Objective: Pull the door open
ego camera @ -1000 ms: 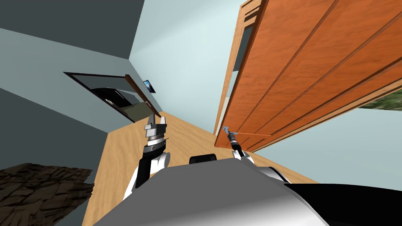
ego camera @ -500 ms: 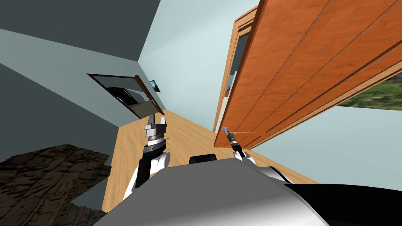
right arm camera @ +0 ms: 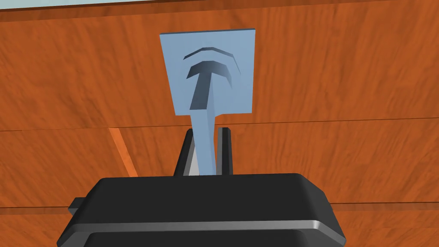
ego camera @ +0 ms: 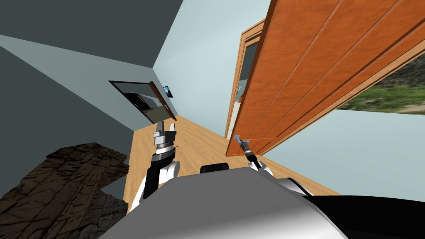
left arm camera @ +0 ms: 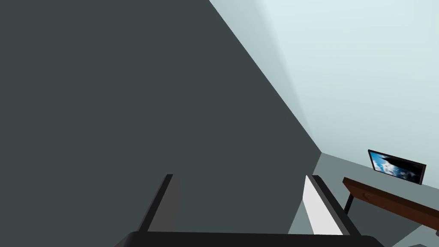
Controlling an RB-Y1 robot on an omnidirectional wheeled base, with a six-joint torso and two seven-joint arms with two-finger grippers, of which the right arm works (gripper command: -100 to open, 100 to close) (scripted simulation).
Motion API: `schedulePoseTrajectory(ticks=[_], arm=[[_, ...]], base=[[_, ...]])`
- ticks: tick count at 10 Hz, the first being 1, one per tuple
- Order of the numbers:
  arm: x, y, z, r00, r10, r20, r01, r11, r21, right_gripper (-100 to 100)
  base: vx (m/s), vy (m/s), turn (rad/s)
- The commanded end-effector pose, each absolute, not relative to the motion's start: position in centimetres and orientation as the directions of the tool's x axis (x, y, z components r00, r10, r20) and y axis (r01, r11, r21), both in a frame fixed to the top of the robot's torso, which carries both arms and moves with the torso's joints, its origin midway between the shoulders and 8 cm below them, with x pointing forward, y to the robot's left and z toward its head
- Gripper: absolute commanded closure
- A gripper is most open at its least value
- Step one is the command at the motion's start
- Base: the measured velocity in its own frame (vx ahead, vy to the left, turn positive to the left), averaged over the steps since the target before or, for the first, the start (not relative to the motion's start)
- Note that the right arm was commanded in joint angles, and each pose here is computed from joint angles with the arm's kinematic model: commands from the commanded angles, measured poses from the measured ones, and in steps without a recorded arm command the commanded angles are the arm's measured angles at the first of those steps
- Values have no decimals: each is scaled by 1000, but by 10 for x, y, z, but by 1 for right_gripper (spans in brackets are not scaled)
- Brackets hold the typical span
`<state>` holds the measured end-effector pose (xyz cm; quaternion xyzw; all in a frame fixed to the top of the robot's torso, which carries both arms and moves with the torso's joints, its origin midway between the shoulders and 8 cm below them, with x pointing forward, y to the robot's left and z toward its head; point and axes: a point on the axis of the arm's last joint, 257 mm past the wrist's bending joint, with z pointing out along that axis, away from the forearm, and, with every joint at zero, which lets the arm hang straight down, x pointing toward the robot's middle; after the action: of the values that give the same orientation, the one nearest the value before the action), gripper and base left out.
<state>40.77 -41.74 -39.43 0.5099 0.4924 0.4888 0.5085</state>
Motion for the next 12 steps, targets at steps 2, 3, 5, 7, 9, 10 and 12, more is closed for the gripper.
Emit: schedulePoseTrajectory(ticks=[2,3,5,7,9,10,12], arm=[[407,-414,-393,24,1000,-1,1,1,1000,100],[394,-416,-394,2,1000,-1,3,1,1000,100],[388,-417,-394,-8,1000,-2,1,2,1000,100],[374,-420,-394,-31,1000,-2,0,2,1000,100],[374,-420,-394,-31,1000,-2,0,2,1000,100],[361,-423,-393,-53,999,-1,-1,1,1000,100],[359,-423,-393,-58,998,-1,-1,1,1000,100]], base=[[-136,-52,38],[-163,-53,214],[-162,-40,101],[-207,-70,153],[-89,-27,8],[-108,-68,192],[-126,-55,91]])
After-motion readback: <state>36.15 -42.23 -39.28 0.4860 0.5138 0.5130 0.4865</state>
